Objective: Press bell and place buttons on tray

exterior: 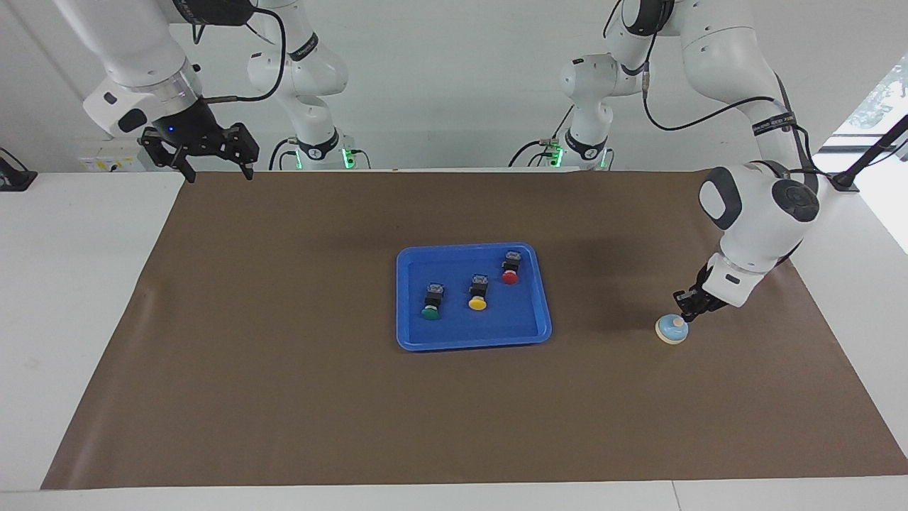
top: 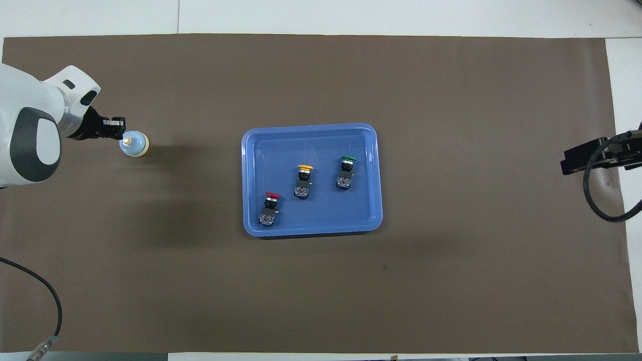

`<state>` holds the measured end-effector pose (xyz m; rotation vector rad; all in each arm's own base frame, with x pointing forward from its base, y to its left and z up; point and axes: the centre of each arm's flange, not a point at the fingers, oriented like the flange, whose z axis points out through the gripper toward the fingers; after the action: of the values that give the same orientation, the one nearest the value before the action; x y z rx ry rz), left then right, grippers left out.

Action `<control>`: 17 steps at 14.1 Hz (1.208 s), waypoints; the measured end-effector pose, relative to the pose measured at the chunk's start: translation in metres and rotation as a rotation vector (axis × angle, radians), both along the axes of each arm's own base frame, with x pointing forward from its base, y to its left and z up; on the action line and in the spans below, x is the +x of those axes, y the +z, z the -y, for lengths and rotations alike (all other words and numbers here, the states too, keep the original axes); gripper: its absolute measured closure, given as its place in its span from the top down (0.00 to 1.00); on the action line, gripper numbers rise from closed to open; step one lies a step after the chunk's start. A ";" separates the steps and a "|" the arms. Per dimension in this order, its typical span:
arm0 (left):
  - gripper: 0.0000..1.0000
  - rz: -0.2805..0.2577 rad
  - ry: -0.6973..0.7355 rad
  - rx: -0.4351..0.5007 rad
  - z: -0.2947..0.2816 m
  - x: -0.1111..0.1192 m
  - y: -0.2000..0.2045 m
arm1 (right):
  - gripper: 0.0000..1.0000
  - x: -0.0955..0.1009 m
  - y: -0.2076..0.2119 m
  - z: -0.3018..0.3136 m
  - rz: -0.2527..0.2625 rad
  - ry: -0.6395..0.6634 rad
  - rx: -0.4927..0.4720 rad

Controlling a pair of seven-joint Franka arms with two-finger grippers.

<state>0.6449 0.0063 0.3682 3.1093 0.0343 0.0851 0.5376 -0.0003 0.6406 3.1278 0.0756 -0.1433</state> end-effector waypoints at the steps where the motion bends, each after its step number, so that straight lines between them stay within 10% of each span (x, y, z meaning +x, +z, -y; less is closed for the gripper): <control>1: 0.01 0.002 0.000 0.000 0.000 -0.001 -0.003 | 1.00 0.000 0.000 0.000 0.000 0.000 0.000; 13: 0.01 0.049 0.006 0.004 -0.002 -0.009 -0.027 | 1.00 0.000 -0.001 0.000 -0.002 0.000 0.000; 17: 0.07 0.016 0.004 0.005 -0.003 -0.016 0.029 | 1.00 -0.001 -0.001 0.000 -0.002 0.000 0.000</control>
<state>0.6286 0.0091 0.3970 3.1128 0.0401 0.1110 0.5371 -0.0003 0.6399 3.1277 0.0756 -0.1460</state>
